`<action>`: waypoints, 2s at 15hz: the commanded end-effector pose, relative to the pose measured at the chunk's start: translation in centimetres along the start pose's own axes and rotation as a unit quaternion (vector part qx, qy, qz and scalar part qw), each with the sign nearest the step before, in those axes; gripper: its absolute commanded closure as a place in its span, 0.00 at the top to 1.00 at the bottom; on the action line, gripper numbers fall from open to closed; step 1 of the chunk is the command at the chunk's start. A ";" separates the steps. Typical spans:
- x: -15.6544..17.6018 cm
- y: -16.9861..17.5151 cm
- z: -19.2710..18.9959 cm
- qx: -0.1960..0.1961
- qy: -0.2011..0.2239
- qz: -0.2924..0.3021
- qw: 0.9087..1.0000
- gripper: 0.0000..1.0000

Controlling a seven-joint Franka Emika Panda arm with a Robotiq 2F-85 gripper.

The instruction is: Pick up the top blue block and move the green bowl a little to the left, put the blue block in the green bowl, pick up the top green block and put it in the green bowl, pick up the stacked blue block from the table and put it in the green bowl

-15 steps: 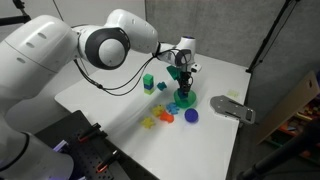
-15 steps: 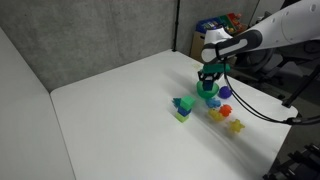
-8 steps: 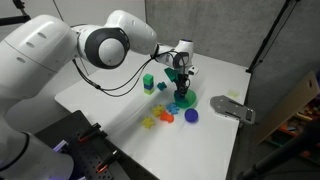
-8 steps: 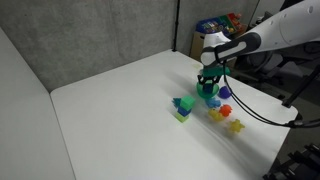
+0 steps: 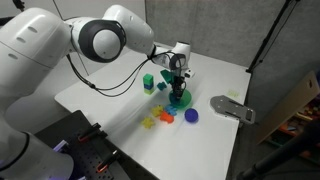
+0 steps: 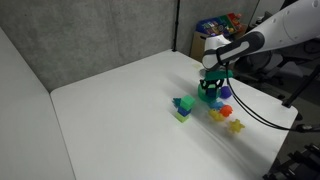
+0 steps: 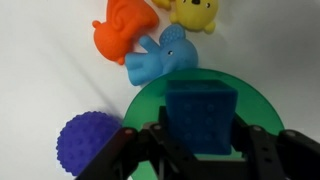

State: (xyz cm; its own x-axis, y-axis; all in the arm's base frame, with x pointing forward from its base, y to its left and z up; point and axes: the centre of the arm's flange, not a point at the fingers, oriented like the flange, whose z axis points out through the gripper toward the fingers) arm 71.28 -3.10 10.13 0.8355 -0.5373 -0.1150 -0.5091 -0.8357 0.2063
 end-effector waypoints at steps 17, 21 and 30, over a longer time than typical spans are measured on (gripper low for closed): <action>-6.0 2.7 -2.5 -0.006 -0.034 -0.001 0.999 0.31; -4.9 1.9 -3.0 -0.003 -0.025 -0.004 1.000 0.31; -2.4 0.4 -6.3 0.009 0.012 -0.009 1.000 0.31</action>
State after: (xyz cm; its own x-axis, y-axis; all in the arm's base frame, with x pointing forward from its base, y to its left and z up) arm 68.72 -1.43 15.71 0.8414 -0.5265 -0.1218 -0.5020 -0.8450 0.1843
